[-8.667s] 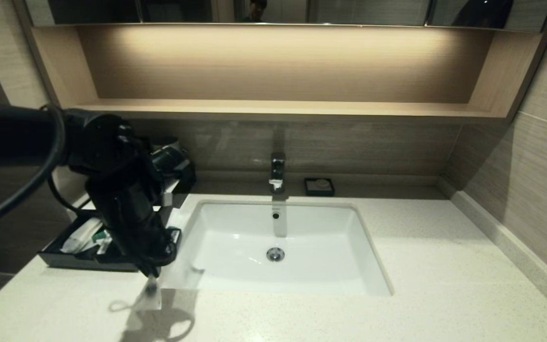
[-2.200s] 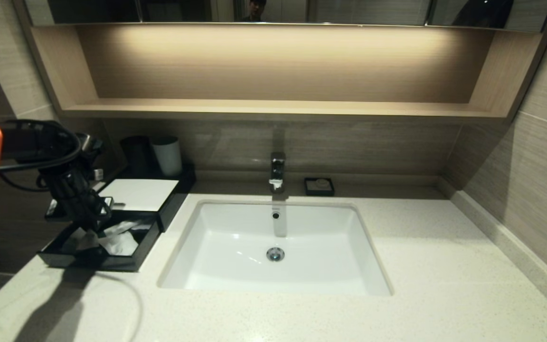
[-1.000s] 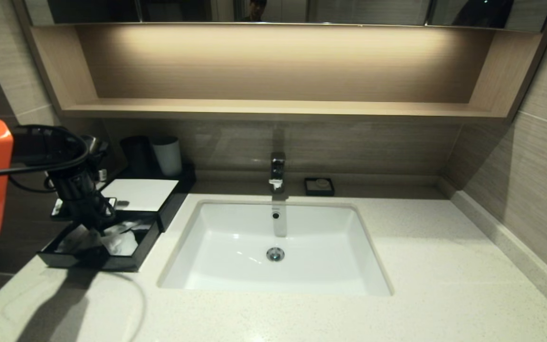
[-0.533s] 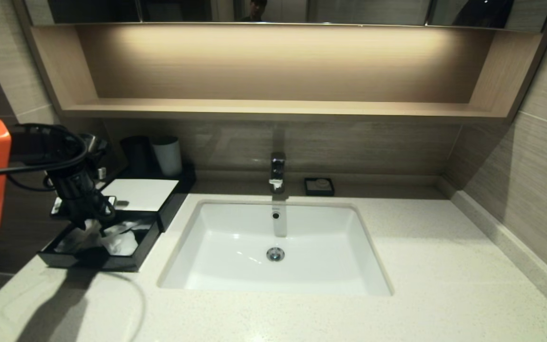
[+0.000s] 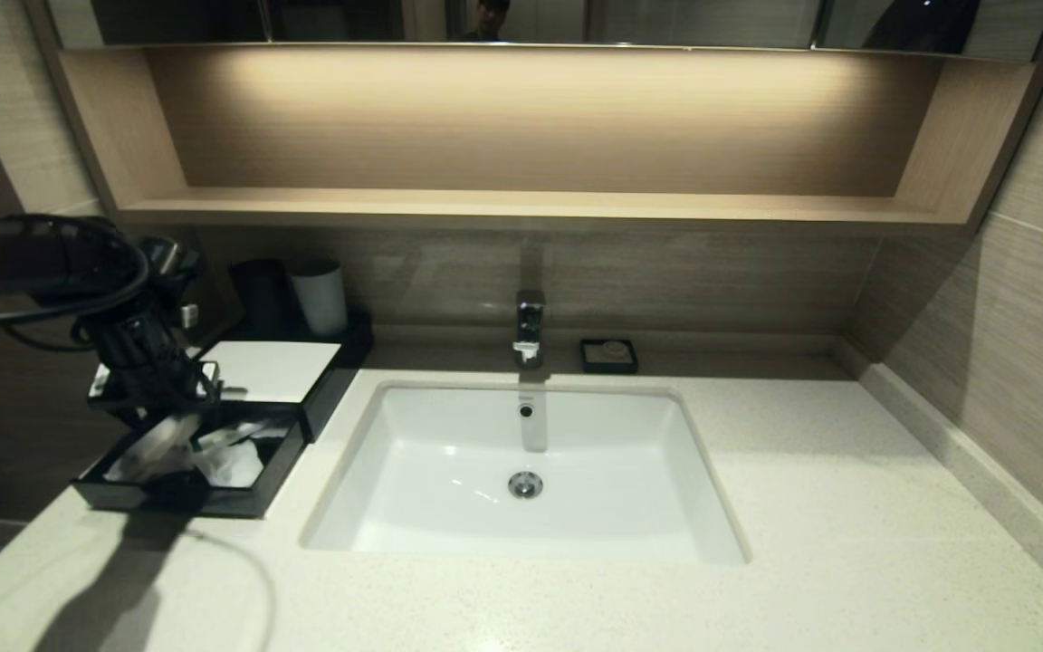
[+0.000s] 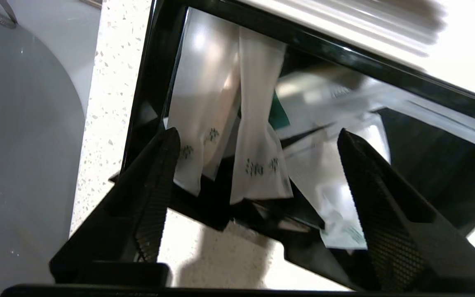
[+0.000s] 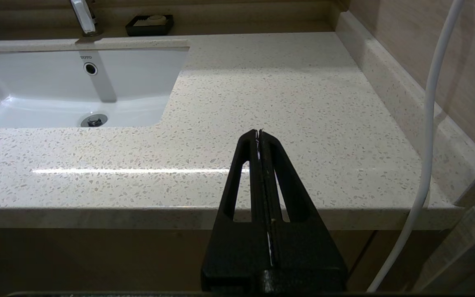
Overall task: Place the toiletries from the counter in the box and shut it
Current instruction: Place the bathroom toiletry into the drawer, then close the drawer
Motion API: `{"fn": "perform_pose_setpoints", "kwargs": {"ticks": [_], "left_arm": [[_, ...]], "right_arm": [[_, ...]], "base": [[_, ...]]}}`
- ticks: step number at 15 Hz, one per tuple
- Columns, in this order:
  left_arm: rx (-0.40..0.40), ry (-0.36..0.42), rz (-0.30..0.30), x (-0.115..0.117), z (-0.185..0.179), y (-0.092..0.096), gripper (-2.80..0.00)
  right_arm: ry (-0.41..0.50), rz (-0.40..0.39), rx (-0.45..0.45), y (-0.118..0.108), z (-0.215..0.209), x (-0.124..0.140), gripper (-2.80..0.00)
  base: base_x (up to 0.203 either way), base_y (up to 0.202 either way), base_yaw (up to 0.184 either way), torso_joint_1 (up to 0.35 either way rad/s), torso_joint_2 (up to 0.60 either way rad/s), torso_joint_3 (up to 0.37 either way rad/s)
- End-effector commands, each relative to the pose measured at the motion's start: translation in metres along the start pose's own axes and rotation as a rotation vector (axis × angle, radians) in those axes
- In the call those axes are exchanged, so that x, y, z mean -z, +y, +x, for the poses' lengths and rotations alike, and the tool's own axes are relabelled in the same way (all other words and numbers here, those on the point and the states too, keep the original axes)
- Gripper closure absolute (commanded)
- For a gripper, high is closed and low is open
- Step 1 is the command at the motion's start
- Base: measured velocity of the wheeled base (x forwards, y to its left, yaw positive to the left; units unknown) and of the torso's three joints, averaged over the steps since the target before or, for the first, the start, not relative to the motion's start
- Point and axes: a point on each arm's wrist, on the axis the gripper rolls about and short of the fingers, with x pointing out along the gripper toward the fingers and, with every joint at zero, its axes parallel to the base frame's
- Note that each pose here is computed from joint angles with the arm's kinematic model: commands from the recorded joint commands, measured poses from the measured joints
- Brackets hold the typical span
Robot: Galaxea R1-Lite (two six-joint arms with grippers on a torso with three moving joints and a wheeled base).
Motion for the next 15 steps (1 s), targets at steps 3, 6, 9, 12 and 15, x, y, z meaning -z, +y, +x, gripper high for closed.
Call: {"fn": "perform_pose_setpoints", "kwargs": {"ticks": [3,6,9,12,15], "left_arm": [[0.011,-0.059,-0.022,0.010,-0.040,0.005,-2.80],[0.012,-0.053,-0.026,0.027,-0.058,0.009,0.00],[0.010,-0.017,-0.023,0.048,-0.067,0.011,0.00],[0.001,0.025,-0.027,0.065,-0.065,0.013,0.00],[-0.010,0.074,-0.030,0.080,-0.056,0.016,0.00]], "right_arm": [[0.001,0.000,-0.001,0.000,0.000,0.000,0.00],[0.001,0.000,0.000,0.000,0.000,0.000,0.00],[0.001,0.000,0.000,0.000,0.000,0.000,0.00],[0.001,0.000,0.000,0.000,0.000,0.000,0.00],[0.001,0.000,0.000,0.000,0.000,0.000,0.00]], "base": [[0.000,0.000,0.000,0.000,0.00,0.000],[0.000,0.000,0.000,0.000,0.00,0.000],[0.000,0.000,0.000,0.000,0.00,0.000],[0.000,0.000,0.000,0.000,0.00,0.000],[0.000,0.000,0.000,0.000,0.00,0.000]]}}
